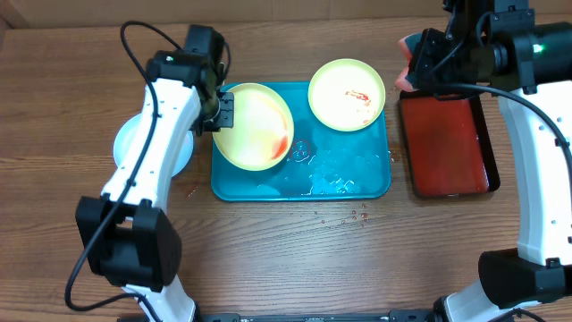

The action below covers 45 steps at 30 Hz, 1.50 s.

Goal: Clean dirty plates on tray and stack at the side
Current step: 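Lift the yellow plate with the left gripper and carry it left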

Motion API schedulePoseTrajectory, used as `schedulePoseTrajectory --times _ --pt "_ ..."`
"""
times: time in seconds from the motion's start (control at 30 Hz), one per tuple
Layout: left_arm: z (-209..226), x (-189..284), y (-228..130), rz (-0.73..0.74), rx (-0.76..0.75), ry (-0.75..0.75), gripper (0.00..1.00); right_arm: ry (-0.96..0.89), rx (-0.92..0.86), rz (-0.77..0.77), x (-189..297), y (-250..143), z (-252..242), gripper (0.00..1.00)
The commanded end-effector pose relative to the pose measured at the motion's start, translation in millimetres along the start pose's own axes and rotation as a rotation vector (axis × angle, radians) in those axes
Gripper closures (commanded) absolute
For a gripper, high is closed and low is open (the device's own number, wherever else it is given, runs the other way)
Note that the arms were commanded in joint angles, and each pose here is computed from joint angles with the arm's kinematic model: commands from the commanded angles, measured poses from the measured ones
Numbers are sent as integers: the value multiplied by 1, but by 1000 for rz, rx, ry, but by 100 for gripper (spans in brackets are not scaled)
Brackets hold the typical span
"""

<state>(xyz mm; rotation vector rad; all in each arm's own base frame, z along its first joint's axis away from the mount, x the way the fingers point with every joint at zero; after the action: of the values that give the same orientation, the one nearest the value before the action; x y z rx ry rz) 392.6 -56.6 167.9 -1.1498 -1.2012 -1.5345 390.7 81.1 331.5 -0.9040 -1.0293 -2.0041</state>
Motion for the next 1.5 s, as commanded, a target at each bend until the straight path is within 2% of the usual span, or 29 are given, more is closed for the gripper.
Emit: schedulePoseTrajectory --times 0.0,0.23,0.37,0.47,0.7,1.27,1.33,1.47 --pt "14 34 -4 -71 43 265 96 4 17 -32 10 3 1 96" --pt "3 70 -6 -195 64 618 96 -32 13 -38 11 3 -6 96" --pt "-14 88 -2 -293 38 716 96 -61 12 -46 11 4 -10 96" --pt "-33 120 4 -453 -5 879 96 -71 12 -53 11 5 -12 96" --pt "-51 158 7 -614 -66 1060 96 -71 12 -52 11 5 -12 96" --pt "-65 161 5 -648 -82 1044 96 -78 10 -43 11 2 -13 96" --pt "-66 157 5 -634 -81 1015 96 -78 11 -42 11 2 -13 96" --pt "-75 128 -1 -527 -86 839 96 -79 21 -40 11 2 -14 96"
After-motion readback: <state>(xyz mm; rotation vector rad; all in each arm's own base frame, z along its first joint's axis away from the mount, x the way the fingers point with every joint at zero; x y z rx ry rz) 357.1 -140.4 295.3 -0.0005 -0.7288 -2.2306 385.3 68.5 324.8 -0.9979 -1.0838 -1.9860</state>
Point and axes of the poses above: each gripper's point midway between its finger pads, its own x axis back along the fingers, its own z axis along the line the jaws close on, y = z × x, the point moved 2 cm from there along x, back along the fingers, and after that the axes turned 10 degrees about -x, right-handed, at the moved point
